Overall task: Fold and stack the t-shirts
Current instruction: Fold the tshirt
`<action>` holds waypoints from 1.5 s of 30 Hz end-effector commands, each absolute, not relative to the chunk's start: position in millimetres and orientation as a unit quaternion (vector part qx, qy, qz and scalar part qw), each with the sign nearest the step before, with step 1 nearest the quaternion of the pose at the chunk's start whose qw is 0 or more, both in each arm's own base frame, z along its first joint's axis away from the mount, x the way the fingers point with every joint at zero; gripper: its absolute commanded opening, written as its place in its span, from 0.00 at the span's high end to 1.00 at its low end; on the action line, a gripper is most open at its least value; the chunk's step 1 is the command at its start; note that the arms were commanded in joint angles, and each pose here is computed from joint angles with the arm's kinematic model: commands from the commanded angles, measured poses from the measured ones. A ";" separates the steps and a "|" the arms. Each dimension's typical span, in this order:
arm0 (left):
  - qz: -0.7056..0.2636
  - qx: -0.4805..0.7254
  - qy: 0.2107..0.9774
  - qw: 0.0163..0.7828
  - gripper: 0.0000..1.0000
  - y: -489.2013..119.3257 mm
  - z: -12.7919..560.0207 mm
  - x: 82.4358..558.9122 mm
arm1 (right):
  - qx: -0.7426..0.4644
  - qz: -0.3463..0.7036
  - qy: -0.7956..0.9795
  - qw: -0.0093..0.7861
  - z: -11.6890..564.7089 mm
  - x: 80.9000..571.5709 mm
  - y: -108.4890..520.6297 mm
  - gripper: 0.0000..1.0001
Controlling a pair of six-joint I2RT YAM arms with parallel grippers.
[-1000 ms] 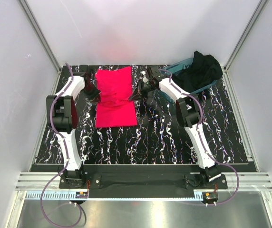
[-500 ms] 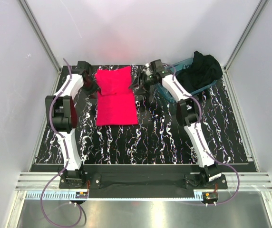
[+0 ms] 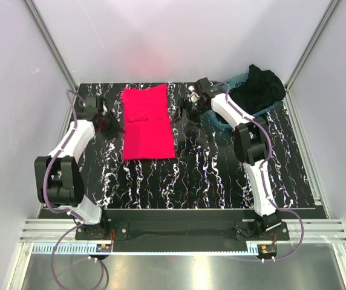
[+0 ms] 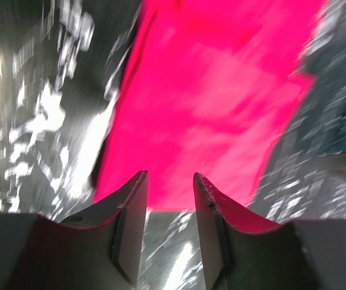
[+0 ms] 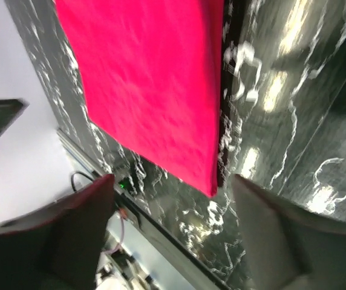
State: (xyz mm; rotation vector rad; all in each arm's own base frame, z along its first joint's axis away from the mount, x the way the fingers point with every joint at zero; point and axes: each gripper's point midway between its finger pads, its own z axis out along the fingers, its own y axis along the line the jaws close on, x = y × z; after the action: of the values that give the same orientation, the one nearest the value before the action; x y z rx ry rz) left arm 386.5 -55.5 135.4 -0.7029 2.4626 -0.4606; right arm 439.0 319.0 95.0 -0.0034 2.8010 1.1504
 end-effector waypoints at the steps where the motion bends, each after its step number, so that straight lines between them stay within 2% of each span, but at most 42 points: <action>1: -0.187 -0.217 0.924 0.256 0.59 -63.6 117.0 364.6 | -0.045 0.378 0.921 0.075 115.0 417.4 323.2 0.26; 3: -0.212 -0.190 0.922 0.262 0.63 -72.2 117.1 360.4 | -0.057 0.393 0.916 0.056 108.0 398.0 334.4 0.54; 4: -0.222 -0.186 0.923 0.253 0.66 -75.8 109.6 354.8 | -0.058 0.398 0.914 0.049 103.8 391.9 339.3 0.72; 6: -0.240 -0.187 0.921 0.244 0.69 -82.1 101.5 353.7 | -0.078 0.409 0.909 0.028 97.5 369.6 360.2 0.80; 12: -0.225 -0.206 0.925 0.224 0.76 -78.5 74.7 353.3 | -0.104 0.420 0.901 -0.006 73.8 341.0 395.7 0.93; 16: -0.194 -0.219 0.933 0.210 0.76 -69.3 60.2 350.2 | -0.097 0.411 0.907 -0.008 61.9 340.8 396.0 0.94; 25: -0.118 -0.269 0.950 0.104 0.80 -53.4 1.3 299.3 | -0.077 0.373 0.924 -0.032 12.5 326.6 368.2 0.94; 35: -0.068 -0.290 0.953 0.049 0.83 -53.6 -16.1 228.2 | -0.027 0.332 0.941 -0.065 -17.0 250.4 312.1 0.96; 40: -0.079 -0.272 0.958 0.048 0.81 -78.8 -7.7 204.6 | -0.026 0.343 0.938 -0.041 5.9 225.3 302.5 0.95; 45: -0.070 -0.287 0.948 0.119 0.75 -69.2 28.5 204.0 | -0.056 0.325 0.944 0.017 41.0 236.2 293.2 0.88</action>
State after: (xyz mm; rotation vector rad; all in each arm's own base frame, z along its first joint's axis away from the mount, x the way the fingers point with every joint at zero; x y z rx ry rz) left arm 230.2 -92.7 19.9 -0.7499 2.7694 -0.3787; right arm 208.3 293.1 15.0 -0.0698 3.0855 1.1176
